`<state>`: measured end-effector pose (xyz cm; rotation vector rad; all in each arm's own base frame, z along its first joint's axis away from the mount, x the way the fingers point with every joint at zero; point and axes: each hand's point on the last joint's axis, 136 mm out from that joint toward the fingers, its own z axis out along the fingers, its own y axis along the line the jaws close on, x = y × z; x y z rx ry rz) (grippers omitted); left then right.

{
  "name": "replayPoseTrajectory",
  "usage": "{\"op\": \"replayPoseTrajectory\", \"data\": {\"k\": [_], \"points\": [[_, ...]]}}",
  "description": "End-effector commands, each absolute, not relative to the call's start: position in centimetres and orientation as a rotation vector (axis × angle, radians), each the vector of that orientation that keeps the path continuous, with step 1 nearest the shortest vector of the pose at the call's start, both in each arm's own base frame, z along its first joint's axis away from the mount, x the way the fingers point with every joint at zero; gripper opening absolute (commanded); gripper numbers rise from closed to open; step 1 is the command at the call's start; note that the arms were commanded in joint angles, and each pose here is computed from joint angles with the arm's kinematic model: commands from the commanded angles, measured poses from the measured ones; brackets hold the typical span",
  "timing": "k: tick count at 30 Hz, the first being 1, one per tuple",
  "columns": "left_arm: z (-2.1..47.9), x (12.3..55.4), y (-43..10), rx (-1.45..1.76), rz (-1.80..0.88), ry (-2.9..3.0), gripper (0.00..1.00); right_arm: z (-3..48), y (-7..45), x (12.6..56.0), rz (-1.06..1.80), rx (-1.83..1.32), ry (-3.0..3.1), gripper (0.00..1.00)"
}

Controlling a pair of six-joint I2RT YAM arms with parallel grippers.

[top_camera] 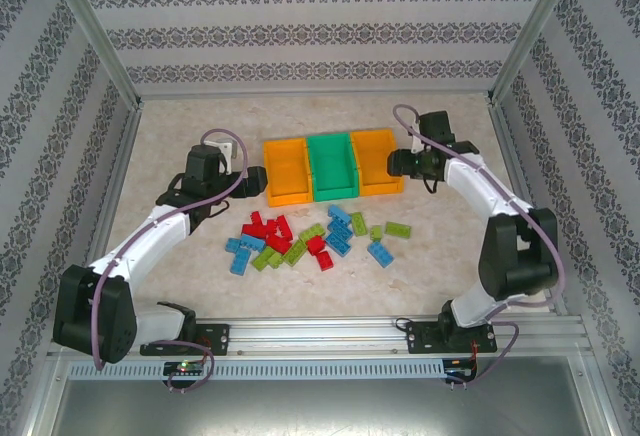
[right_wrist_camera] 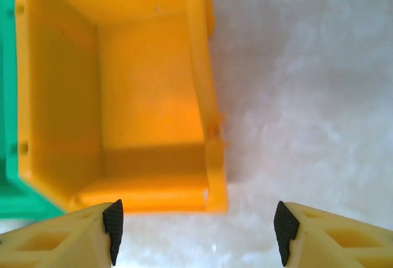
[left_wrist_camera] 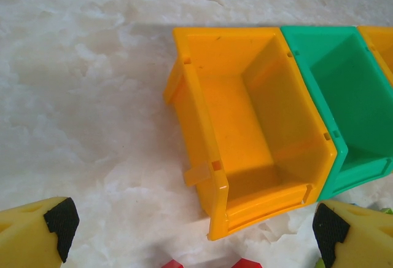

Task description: Sort the legos into containers by color

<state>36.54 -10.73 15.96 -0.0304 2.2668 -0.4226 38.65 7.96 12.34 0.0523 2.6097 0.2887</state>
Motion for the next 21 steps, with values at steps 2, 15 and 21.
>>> {"op": "replayPoseTrajectory", "data": {"k": [2,15,21], "points": [[15.6,36.5,-11.7,-0.024,-0.452,2.307,0.99,10.2,11.7,32.7,0.351,0.021,2.745,0.68],[15.7,36.6,-12.6,-0.038,-0.476,2.306,1.0,4.9,15.5,25.5,0.243,-0.009,2.911,0.61],[15.6,36.2,-12.7,-0.034,-0.47,2.313,1.0,3.6,15.9,25.3,0.193,-0.048,2.94,0.56]]}}
